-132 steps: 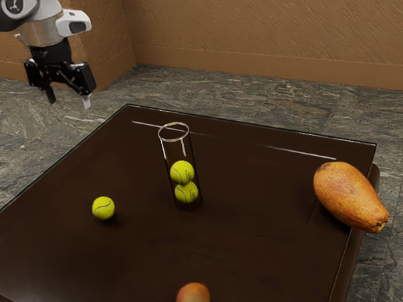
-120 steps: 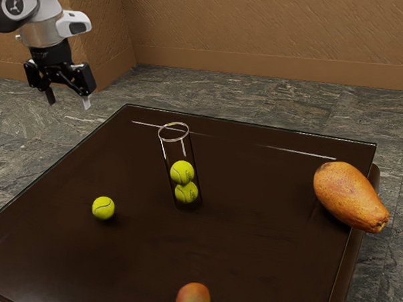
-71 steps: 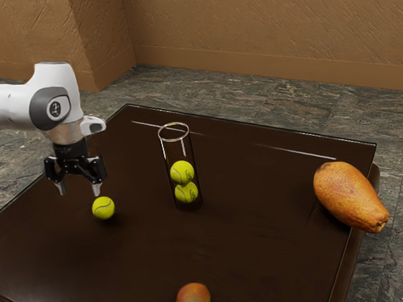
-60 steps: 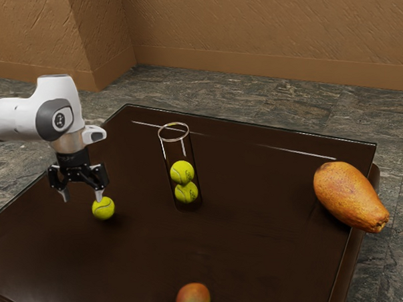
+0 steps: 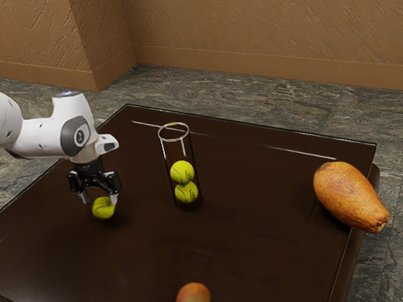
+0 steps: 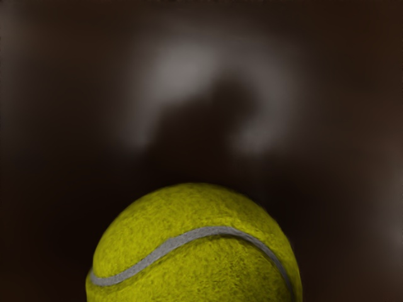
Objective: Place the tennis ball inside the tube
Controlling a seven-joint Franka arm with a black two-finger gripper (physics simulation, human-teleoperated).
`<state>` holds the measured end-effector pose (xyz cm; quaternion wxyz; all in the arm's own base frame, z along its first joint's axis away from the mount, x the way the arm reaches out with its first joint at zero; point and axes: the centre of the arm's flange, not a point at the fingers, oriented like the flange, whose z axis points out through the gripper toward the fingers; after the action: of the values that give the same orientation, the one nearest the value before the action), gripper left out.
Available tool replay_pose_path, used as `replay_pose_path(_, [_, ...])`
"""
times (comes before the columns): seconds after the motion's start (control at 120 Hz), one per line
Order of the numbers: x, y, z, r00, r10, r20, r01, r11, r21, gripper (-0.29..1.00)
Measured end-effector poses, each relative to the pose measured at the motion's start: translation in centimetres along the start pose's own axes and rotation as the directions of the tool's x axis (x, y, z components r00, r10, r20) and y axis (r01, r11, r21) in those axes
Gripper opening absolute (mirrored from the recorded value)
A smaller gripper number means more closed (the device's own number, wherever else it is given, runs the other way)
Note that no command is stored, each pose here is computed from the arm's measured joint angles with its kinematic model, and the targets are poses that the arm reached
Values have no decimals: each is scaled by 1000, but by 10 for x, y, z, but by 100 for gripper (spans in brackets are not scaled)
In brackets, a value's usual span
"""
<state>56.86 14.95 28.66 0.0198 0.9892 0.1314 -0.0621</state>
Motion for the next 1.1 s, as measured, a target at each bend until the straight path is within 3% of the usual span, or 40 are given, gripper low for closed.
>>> replay_pose_path(0.408, [5, 1, 37, 999, 41, 27, -40, 997, -69, 70])
replay_pose_path(0.675, [6, 2, 36, 997, 80, 19, -79, 994, -75, 45])
replay_pose_path(0.833, [6, 2, 33, 995, 99, 14, -97, 993, -72, 41])
replay_pose_path(0.967, [2, 6, -3, 993, 116, -37, -118, 990, -78, 38])
replay_pose_path(1.1, [-8, 33, -101, 973, 187, -139, -193, 981, -31, 36])
